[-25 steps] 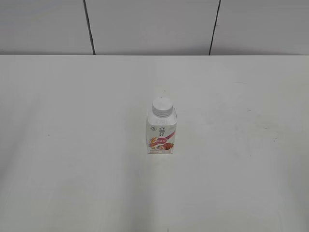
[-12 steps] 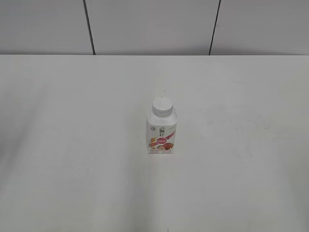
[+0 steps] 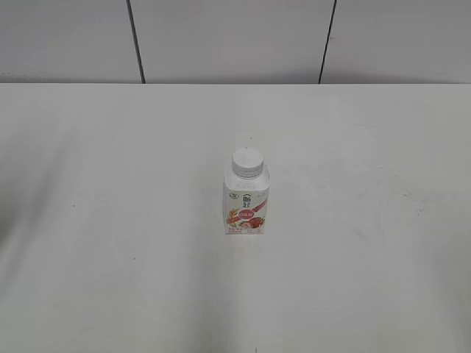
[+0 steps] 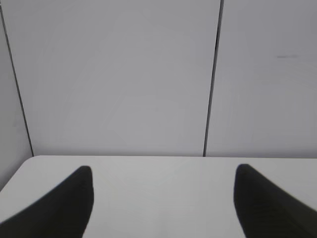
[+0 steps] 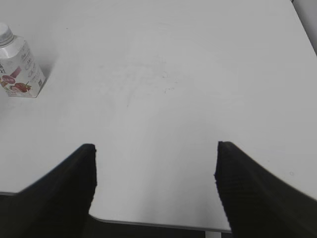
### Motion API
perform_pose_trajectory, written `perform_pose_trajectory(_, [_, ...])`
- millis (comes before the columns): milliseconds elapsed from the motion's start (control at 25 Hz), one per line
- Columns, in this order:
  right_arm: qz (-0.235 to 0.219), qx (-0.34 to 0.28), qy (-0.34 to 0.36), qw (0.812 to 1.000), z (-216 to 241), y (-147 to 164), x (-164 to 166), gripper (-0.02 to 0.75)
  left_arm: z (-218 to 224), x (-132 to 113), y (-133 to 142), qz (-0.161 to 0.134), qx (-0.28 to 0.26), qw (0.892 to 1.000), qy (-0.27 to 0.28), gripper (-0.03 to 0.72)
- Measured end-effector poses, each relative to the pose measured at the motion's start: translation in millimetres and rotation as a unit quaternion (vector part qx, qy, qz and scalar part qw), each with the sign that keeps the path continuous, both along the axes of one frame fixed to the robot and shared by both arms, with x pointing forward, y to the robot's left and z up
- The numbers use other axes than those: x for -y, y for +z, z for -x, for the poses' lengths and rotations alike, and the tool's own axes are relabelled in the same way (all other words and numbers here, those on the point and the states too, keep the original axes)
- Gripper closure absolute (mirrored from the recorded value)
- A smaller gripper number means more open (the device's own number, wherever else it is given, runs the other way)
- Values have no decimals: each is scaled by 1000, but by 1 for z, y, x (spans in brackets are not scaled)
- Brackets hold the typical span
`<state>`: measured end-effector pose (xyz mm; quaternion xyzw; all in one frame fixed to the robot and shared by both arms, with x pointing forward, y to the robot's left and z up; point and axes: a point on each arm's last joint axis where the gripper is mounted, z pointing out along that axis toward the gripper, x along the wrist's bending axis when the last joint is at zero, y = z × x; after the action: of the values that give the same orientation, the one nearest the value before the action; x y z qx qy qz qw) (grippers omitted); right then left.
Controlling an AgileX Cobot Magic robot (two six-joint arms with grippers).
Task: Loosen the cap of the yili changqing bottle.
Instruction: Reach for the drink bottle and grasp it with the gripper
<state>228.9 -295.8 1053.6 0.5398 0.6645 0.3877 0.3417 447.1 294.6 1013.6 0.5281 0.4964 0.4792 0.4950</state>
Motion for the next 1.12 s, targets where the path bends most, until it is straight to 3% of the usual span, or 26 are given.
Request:
perform_pose_trajectory(400, [0,0,0,1000,0,0,0,151,-25,5,-37,-12,-25,999,-23,155])
perform_pose_trajectory(560, [0,0,0,1000,0,0,0,151,-30,11,-53,-38,-55,996,-65,161])
perform_pose_trajectory(680, [0,0,0,1000,0,0,0,151,-31,18,-64,-60,-70,990,-107,186])
perform_pose_trajectory(840, [0,0,0,1000,0,0,0,151,-33,28,-78,-59,-80,982,-161,225])
perform_pose_trajectory(1000, [0,0,0,1000,0,0,0,151,-36,39,-91,-67,-101,966,-229,235])
perform_pose_trajectory(1120, [0,0,0,1000,0,0,0,151,-44,46,-94,-53,-113,953,-275,236])
